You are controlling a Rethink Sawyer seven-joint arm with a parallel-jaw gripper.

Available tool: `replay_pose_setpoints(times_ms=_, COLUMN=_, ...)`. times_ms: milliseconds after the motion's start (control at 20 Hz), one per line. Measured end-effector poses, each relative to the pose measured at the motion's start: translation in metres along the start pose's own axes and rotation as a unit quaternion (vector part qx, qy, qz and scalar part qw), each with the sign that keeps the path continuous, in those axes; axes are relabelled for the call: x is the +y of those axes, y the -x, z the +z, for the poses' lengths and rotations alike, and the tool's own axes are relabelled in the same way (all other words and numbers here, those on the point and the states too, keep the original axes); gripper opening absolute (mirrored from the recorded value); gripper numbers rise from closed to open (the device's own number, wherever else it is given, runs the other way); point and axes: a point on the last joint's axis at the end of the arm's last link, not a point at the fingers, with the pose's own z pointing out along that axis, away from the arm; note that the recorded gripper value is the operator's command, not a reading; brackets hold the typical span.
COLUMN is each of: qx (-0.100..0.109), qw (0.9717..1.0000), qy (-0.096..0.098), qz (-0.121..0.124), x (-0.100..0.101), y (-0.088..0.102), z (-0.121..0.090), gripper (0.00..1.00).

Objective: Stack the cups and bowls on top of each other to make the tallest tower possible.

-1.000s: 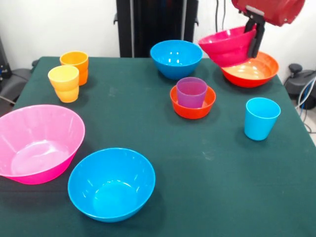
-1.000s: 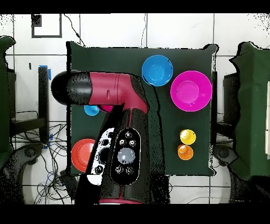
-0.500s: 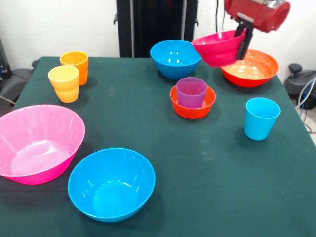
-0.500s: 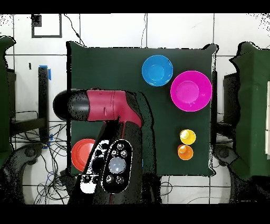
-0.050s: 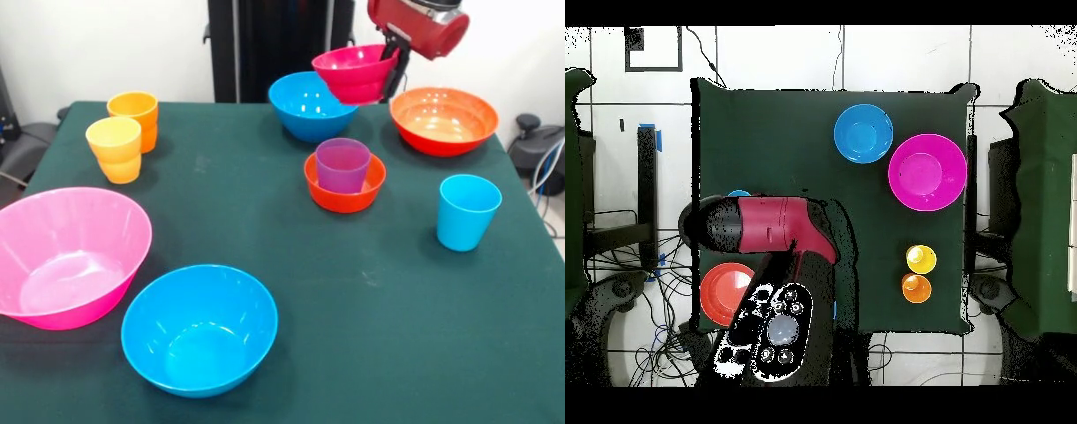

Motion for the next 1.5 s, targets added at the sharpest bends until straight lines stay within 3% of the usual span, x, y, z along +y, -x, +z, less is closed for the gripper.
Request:
replay_pose_setpoints(times_ms=550, qx=-0.009, qw=0.9988, qy=-0.047, qz=-0.011, x=-0.003, y=-0.017, z=0.039, gripper=0.0)
replay_pose_setpoints(times_ms=1050, qx=-0.033, qw=0.995, qy=-0.092, qz=0.02, x=0.019, y=-0.026, z=0.103, gripper=0.0)
replay_pose_setpoints(times_ms=1250, qx=-0.04, qw=0.9935, qy=-0.1, qz=0.036, x=0.023, y=-0.027, z=0.116, gripper=0.0)
replay_pose_setpoints(times_ms=1500, qx=-0.043, qw=0.993, qy=-0.1, qz=0.046, x=0.024, y=-0.023, z=0.115, gripper=0.0)
